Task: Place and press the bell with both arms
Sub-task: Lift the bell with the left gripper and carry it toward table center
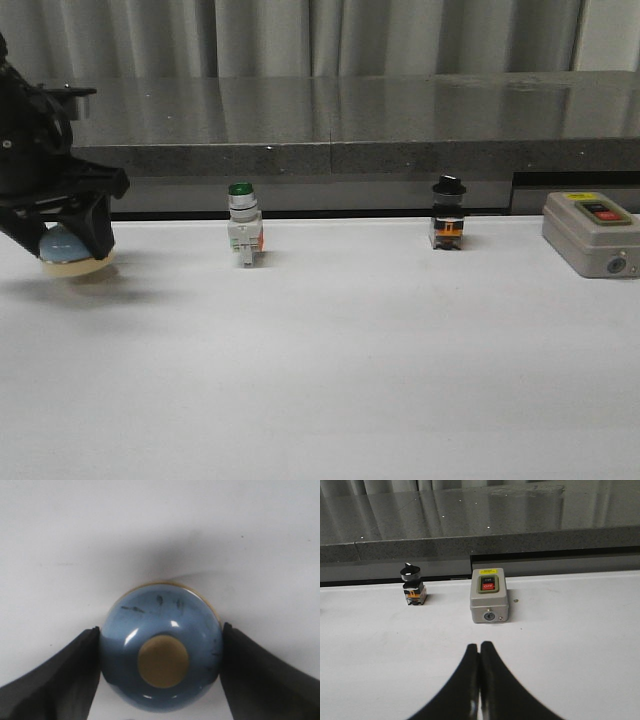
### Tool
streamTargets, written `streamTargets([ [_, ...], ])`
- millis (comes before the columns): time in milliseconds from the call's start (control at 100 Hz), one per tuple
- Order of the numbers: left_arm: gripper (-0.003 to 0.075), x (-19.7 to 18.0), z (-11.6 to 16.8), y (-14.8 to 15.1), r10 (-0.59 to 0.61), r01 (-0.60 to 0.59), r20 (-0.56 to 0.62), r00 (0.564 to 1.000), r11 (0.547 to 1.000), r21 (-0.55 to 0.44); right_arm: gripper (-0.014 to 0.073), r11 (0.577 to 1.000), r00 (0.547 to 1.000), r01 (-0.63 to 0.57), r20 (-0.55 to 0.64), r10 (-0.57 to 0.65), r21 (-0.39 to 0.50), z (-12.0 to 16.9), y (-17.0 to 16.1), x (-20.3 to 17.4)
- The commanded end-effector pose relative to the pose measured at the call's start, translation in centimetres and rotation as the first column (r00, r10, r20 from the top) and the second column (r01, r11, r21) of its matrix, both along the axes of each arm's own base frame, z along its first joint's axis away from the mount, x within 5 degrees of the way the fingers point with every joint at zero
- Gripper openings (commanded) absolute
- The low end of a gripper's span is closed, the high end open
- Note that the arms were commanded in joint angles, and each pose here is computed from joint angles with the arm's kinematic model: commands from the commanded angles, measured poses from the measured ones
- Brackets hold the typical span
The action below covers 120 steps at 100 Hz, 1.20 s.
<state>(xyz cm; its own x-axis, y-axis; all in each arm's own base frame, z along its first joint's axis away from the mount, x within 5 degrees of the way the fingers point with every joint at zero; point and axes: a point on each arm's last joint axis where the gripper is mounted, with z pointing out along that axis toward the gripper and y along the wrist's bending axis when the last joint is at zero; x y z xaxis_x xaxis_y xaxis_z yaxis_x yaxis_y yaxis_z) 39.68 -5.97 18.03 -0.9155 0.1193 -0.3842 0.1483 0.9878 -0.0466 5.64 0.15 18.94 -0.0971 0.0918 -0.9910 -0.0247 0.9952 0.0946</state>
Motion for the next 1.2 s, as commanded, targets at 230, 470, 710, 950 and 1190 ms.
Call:
streamTargets([
  [230,0.0342,-3.4,9.6,-1.5,-0.01,0.024,0.13,0.991,0.994,-0.104,-0.0064,1.0,0.992,0.001,0.124,-0.001,-0.003,1.5,0.0,-0.2],
  [470,0.0342,-5.9,11.1,-7.4,-0.181,0.199,0.158,0.971,0.974,-0.109,-0.0064,1.0,0.992,0.001,0.124,-0.001,-0.003,1.5,0.0,-0.2],
  [710,0.0342,-7.7,9.6,-14.2,-0.345,0.371,0.2,0.917,0.922,-0.108,-0.0064,1.0,0.992,0.001,0.124,-0.001,-0.003,1.5,0.0,-0.2],
  [950,0.0342,-7.6,7.9,-19.1,-0.446,0.473,0.23,0.865,0.878,-0.079,-0.0064,1.0,0.992,0.001,0.124,-0.001,-0.003,1.5,0.0,-0.2],
  [1190,0.0342,-5.7,5.5,-22.2,-0.479,0.502,0.212,0.852,0.862,-0.069,-0.0064,1.0,0.992,0.001,0.124,-0.001,-0.003,1.5,0.0,-0.2],
])
